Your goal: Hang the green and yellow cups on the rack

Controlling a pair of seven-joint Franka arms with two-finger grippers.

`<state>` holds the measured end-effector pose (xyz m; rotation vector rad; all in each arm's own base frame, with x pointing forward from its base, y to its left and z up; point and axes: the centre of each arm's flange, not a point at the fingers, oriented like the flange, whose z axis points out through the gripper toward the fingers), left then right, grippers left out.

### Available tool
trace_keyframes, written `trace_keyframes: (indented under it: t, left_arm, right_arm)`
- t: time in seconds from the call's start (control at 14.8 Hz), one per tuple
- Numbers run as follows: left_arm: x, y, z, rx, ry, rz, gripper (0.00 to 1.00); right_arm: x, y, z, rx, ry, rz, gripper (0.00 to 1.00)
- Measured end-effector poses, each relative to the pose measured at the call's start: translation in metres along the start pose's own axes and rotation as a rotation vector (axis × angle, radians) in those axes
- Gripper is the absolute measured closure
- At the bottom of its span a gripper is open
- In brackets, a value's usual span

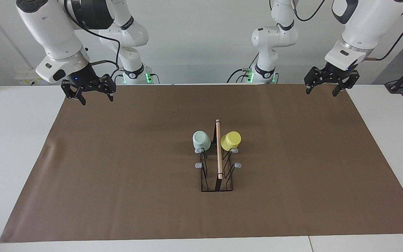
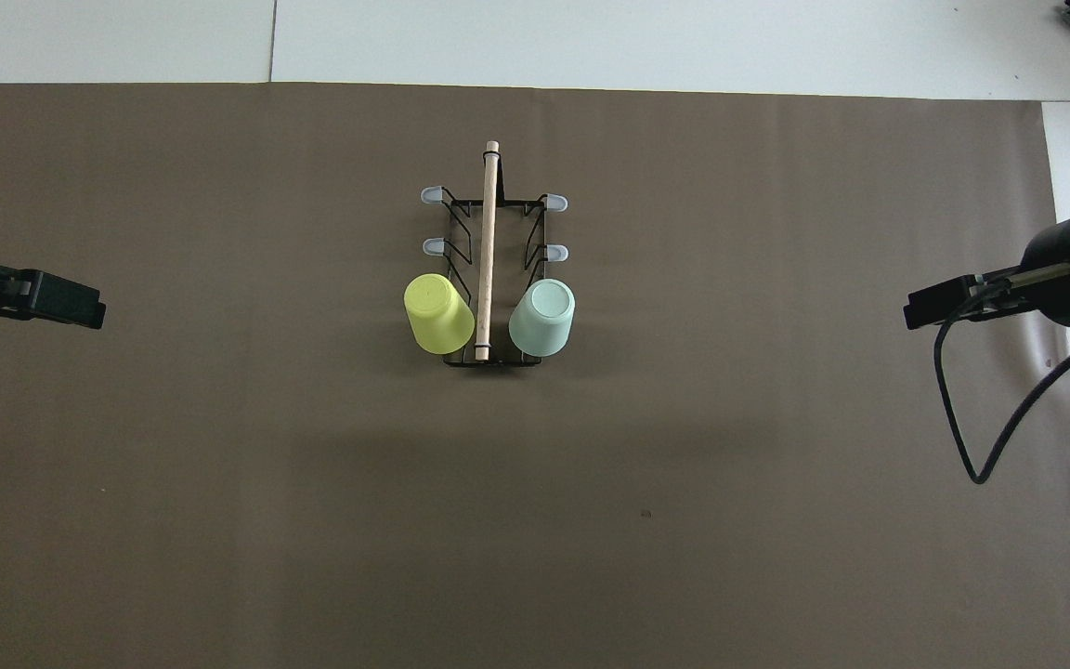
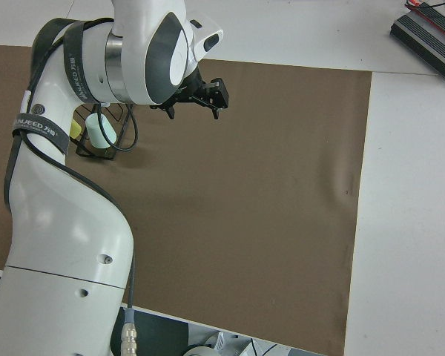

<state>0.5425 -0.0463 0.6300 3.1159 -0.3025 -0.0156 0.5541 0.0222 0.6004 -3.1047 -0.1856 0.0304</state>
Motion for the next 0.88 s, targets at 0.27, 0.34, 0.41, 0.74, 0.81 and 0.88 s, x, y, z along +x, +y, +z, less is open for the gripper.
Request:
trace_keyframes:
  t: [0.27,0.34,0.41,0.74,0.81,0.88]
  left_arm:
    - [0.0002,0.0008,-0.0001,0.000,0.001,0.002,0.00]
    - [0.0003,0.0013,-0.0001,0.000,0.001,0.003,0.00]
    - [0.0004,0.0017,-0.0001,0.000,0.002,0.004,0.00]
    - [0.0004,0.0024,-0.0001,0.000,0.002,0.006,0.00]
    - [0.0004,0.0024,-0.0001,0.000,0.002,0.006,0.00]
    - [0.0004,0.0024,-0.0001,0.000,0.002,0.006,0.00]
  right_arm:
    - [0.0000,0.0000,-0.0003,-0.001,0.001,0.000,0.00]
    - [0.0000,0.0000,-0.0004,-0.001,0.001,0.000,0.00]
    - [0.0001,0.0000,-0.0005,-0.001,0.001,0.000,0.00]
    - [0.0001,-0.0004,-0.0009,-0.001,0.002,0.012,0.00]
    - [0.0001,-0.0006,-0.0010,-0.001,0.002,0.017,0.00]
    - [0.0002,-0.0006,-0.0011,-0.001,0.002,0.018,0.00]
